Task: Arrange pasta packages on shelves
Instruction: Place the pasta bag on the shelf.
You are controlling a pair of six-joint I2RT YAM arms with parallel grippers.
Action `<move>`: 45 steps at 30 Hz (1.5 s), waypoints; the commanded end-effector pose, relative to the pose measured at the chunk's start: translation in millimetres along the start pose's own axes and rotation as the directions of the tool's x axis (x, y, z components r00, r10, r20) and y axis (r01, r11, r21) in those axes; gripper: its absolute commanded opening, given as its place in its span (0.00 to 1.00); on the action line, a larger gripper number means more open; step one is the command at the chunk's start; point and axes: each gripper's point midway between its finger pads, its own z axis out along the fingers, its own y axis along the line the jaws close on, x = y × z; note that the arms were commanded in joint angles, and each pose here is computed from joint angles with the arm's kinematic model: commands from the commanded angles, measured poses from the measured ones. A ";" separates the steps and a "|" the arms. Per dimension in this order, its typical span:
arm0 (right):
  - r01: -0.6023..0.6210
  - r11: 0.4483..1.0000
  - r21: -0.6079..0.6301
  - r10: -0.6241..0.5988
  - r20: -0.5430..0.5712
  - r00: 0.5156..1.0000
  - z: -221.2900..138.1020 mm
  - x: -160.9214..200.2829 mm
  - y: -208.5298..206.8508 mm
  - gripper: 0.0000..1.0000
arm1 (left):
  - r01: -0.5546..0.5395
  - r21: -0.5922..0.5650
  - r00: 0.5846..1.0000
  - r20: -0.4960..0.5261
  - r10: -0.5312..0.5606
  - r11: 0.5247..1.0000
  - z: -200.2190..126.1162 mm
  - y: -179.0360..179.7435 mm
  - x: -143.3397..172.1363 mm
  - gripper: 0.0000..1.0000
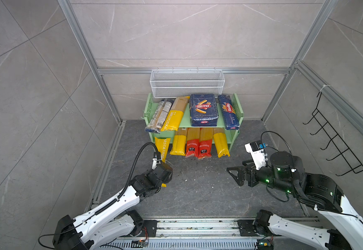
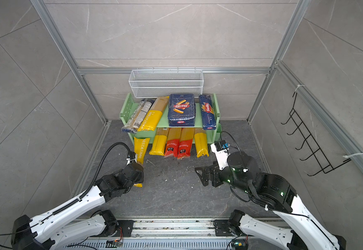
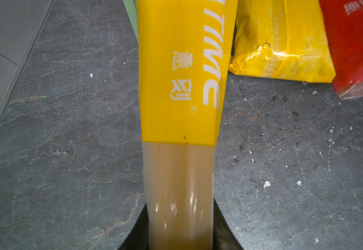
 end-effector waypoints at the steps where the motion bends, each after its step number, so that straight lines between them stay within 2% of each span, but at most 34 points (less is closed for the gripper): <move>1: 0.025 0.999 0.037 -0.025 0.002 1.000 -3.9 -2.8 -6.0 1.00 | 0.071 0.084 0.982 0.168 -0.085 0.994 -14.5 -15.6 -65.0 0.00; 14: 0.039 0.994 0.106 -0.042 0.027 0.999 -9.5 -29.1 -8.1 1.00 | 0.064 0.137 0.986 0.144 -0.084 0.989 21.7 -31.6 -110.4 0.00; 28: 0.060 0.986 0.154 -0.066 0.034 0.997 -3.2 -53.3 -4.8 1.00 | 0.083 0.153 0.977 0.182 -0.111 0.985 66.5 -27.6 -168.7 0.00; 39: 0.043 0.991 0.129 -0.037 -0.046 0.998 32.3 -28.9 -1.6 1.00 | 0.083 0.173 0.971 0.208 -0.119 0.981 86.4 -34.1 -194.8 0.00; 45: 0.013 0.999 0.051 -0.007 -0.113 0.994 74.8 -12.6 15.1 0.99 | 0.075 0.150 0.969 0.223 -0.107 0.986 95.6 -31.6 -196.3 0.00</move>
